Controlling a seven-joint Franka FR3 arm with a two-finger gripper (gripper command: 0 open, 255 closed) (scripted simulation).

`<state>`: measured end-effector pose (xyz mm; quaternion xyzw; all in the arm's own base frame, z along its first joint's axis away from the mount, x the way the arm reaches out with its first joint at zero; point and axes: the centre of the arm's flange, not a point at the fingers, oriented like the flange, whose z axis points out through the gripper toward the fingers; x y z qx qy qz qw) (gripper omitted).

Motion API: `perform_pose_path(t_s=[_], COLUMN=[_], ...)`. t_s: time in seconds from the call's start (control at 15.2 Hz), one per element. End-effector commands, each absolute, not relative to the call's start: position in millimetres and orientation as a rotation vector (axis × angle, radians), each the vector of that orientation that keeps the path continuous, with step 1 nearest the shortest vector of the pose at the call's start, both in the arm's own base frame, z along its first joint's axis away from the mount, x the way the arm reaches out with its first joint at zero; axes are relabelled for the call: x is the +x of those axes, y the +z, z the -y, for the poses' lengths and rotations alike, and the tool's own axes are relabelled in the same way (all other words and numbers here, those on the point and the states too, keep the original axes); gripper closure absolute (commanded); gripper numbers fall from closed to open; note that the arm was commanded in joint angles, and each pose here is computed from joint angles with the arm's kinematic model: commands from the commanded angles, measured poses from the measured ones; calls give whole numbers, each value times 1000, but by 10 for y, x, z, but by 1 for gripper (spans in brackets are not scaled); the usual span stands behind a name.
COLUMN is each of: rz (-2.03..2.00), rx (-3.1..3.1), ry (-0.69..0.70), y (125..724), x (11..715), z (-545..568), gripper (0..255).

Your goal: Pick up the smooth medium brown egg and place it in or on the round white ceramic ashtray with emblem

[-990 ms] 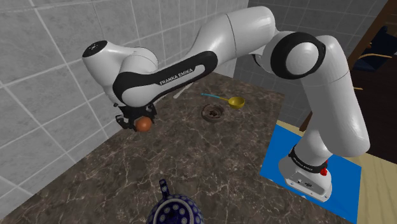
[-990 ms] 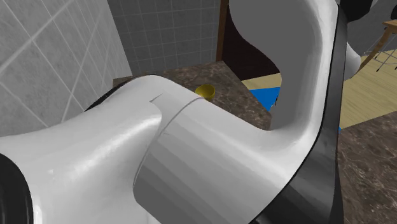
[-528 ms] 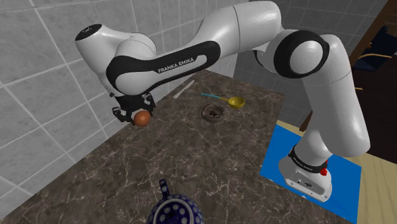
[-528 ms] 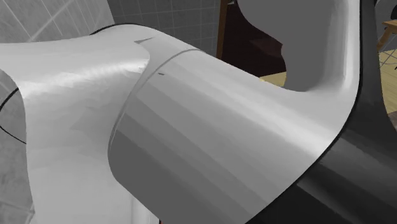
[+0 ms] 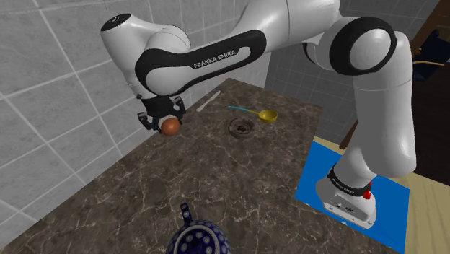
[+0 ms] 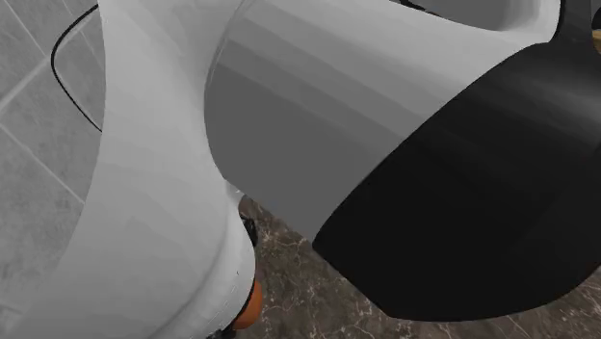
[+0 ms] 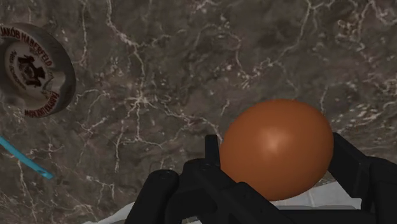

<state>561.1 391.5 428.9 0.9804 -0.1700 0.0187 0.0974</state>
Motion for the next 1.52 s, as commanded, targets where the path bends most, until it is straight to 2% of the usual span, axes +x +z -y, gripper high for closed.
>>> perform_pose_path(t_s=[0.0, 1.32, 1.45], rz=[505, 505, 505], rx=[2902, 2902, 2902], ry=[56, 56, 56], y=[4291, 4328, 4222], x=[5486, 4402, 4402], z=[-3651, -1142, -1142], gripper=[255, 255, 255])
